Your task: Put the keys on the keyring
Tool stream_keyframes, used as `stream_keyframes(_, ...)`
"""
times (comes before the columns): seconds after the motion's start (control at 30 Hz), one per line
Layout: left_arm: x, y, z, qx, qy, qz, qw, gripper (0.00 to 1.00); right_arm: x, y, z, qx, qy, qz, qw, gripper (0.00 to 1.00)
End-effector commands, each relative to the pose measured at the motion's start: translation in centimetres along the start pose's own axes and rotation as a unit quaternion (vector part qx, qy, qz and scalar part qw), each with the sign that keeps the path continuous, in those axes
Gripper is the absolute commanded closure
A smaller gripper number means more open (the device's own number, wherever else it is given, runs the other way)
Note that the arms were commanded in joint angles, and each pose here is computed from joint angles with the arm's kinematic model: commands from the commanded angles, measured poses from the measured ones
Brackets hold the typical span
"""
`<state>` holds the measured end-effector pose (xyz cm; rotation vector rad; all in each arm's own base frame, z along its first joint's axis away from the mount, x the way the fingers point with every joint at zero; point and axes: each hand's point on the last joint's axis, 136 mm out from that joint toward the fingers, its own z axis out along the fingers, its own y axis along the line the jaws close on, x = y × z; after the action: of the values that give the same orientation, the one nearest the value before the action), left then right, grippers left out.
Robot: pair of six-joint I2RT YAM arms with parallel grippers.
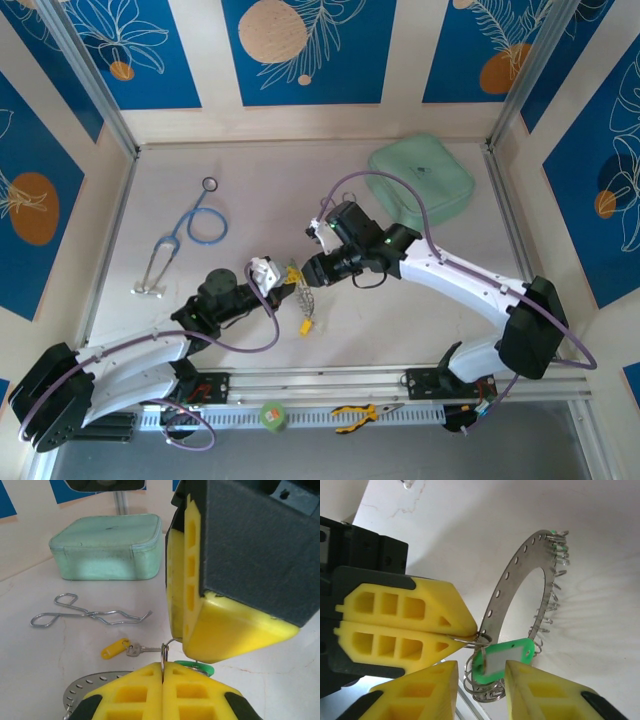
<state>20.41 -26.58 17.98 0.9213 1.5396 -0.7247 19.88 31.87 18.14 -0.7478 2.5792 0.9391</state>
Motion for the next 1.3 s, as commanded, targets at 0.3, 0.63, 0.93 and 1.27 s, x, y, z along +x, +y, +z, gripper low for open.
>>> stream_keyframes(0.3, -1.8, -0.2, 0.0, 0.001, -0.035, 0.004, 0.999, 1.0, -0.4, 0.9, -1.7, -0.027, -0.052, -0.066, 0.996, 0.59)
stream_keyframes(0.63, -1.7, -0.2, -0.1, 0.002, -0.037, -0.009, 0.999, 1.0, -0.5, 1.1, -0.9, -0.068, -0.028, -0.031, 0.997, 0.68)
stream_keyframes(0.93, -1.6, -0.2, -0.2, 0.0, -0.038, -0.008, 0.999, 1.0, -0.8, 1.3, -0.3, -0.091, -0.026, -0.015, 0.995, 0.73)
stream_keyframes(1.27, -1.7, -0.2, -0.2, 0.001, -0.038, -0.006, 0.999, 1.0, -0.6, -0.6, 0.0, -0.047, -0.024, 0.002, 0.999, 0.69)
